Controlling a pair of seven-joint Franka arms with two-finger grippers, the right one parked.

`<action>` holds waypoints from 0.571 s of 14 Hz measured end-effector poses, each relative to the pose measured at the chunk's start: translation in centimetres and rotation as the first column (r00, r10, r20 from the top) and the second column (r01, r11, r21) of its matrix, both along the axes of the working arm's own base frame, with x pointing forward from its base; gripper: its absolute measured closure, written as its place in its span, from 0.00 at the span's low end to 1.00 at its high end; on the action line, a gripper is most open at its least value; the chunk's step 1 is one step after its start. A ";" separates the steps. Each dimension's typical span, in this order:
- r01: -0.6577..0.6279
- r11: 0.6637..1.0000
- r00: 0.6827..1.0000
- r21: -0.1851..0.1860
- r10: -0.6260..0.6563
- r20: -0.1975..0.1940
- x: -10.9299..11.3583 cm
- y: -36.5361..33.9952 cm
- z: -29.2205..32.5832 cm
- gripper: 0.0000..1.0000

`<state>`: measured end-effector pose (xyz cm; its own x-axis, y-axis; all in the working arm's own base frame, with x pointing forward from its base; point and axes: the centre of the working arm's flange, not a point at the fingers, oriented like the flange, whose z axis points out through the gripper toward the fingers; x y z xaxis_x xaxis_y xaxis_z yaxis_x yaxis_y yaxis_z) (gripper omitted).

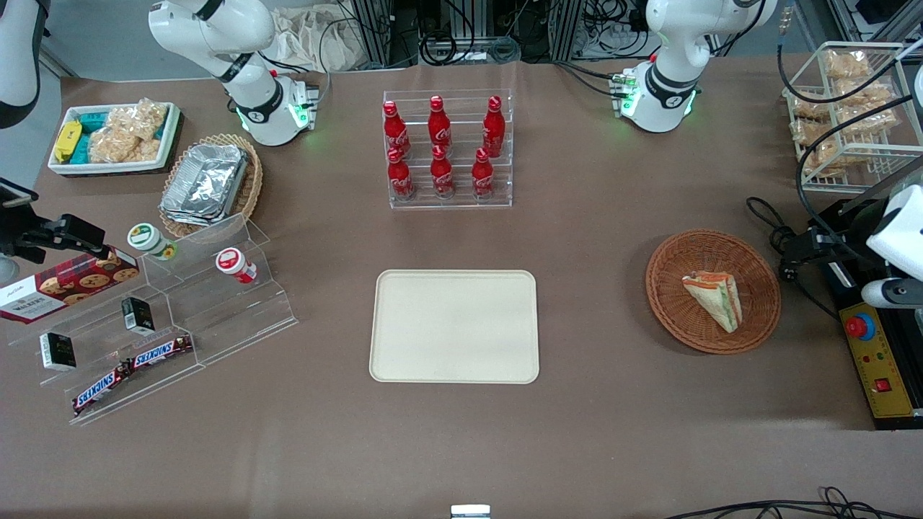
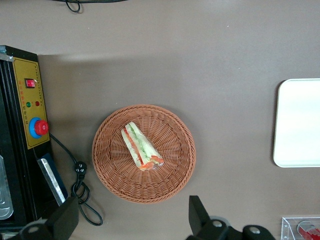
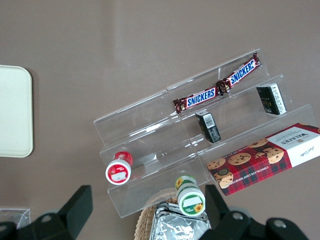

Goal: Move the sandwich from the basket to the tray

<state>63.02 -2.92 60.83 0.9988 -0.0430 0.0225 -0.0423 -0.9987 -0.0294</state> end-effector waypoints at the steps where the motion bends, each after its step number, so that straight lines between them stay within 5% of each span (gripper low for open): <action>1: 0.000 1.000 1.000 0.000 0.000 0.000 0.0 0.0 0.0 0.01; 5: -0.014 1.000 1.000 0.001 0.014 -0.006 -0.1 0.2 -0.1 0.01; 8: -0.029 1.000 0.998 0.007 0.029 -0.052 -0.4 1.0 -1.1 0.01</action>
